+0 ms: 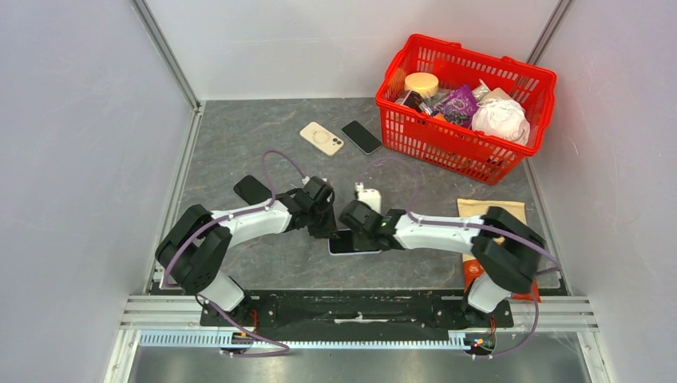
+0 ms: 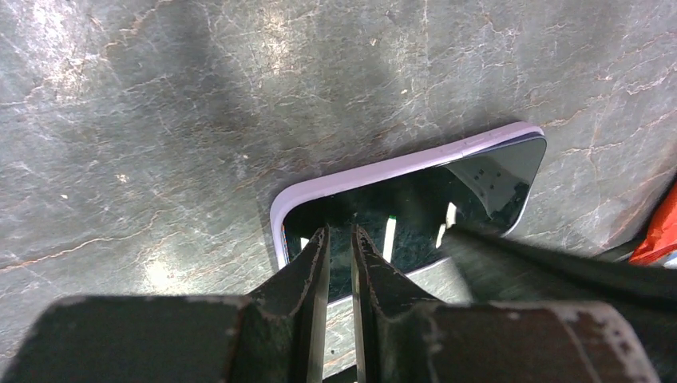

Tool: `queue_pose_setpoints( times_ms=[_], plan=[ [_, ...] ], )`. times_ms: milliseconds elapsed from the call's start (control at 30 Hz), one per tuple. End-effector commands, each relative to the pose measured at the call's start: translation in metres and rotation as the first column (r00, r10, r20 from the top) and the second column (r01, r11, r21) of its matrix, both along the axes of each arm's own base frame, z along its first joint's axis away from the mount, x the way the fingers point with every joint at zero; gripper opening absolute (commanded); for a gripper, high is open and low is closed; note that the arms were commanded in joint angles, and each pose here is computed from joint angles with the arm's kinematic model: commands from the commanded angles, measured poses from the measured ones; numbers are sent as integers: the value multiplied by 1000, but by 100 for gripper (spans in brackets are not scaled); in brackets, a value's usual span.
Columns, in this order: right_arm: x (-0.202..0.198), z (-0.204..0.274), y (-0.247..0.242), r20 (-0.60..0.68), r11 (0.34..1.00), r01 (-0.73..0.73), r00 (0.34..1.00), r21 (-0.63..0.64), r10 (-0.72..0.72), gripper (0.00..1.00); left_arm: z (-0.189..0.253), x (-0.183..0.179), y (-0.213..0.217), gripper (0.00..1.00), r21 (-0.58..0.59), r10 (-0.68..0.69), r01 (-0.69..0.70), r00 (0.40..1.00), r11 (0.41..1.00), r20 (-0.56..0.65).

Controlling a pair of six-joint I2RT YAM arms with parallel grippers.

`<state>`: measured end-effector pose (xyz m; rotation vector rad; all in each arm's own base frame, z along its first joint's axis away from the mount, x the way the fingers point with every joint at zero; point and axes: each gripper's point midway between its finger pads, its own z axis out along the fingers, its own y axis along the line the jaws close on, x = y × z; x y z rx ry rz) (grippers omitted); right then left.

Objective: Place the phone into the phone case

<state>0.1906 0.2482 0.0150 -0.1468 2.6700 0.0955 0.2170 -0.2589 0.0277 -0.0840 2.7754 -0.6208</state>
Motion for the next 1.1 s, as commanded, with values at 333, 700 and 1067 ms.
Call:
queue_pose_setpoints(
  times_ms=[333,700,1067],
  plan=[
    [-32,-36,17,-122,998,2,993,62,5,10,-6,1,7,22,57,-20,20,1000,998,13],
    [12,44,-18,40,979,70,996,190,-79,46,17,5,2,29,22,-37,36,998,999,58],
    [11,10,-19,-67,978,77,996,192,-65,44,28,-19,-1,37,10,-14,13,997,1000,76]
  ],
)
